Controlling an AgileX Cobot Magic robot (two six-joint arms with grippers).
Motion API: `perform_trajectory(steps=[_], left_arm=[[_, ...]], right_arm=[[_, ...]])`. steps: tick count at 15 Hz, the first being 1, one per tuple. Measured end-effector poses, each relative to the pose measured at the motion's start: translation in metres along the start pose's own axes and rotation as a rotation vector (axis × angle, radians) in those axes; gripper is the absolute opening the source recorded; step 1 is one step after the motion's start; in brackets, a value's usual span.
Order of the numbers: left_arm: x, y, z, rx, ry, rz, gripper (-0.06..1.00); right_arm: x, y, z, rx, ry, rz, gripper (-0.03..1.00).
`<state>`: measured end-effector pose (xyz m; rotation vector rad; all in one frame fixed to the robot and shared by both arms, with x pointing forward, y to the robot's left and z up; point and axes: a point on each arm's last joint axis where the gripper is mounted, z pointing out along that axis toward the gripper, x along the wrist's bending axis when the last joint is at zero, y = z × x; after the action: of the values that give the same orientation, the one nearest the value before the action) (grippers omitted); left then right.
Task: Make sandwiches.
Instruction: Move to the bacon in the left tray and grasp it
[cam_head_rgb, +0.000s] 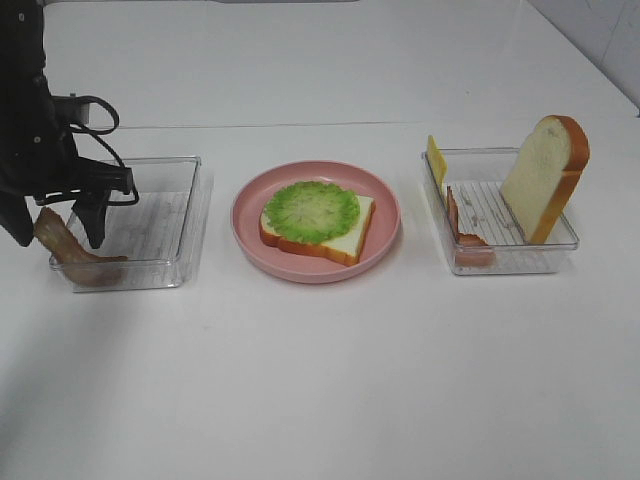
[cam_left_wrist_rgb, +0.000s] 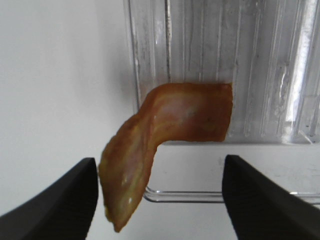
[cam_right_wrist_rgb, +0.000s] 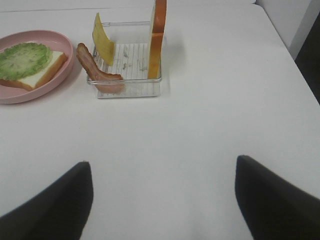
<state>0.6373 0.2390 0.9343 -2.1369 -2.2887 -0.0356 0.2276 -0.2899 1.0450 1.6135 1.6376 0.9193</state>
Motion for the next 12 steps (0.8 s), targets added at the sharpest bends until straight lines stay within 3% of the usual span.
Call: perform_trajectory(steps=[8,9,12], left_arm=[[-0.0013,0.0052,0.0003,-0.055,-0.014,-0.002,0.19],[-0.0013,0.0052,0.0003,-0.056,-0.014,0.003,0.02],[-0.0013,0.0052,0.0003,-0.056,-0.013,0.023,0.00]], right_arm=[[0.0000,0.0000,0.0000,0.000,0.000,0.000,0.74],[0.0000,0.0000,0.0000,0.000,0.000,0.000,0.74],[0.0000,0.0000,0.0000,0.000,0.000,0.000,0.74]])
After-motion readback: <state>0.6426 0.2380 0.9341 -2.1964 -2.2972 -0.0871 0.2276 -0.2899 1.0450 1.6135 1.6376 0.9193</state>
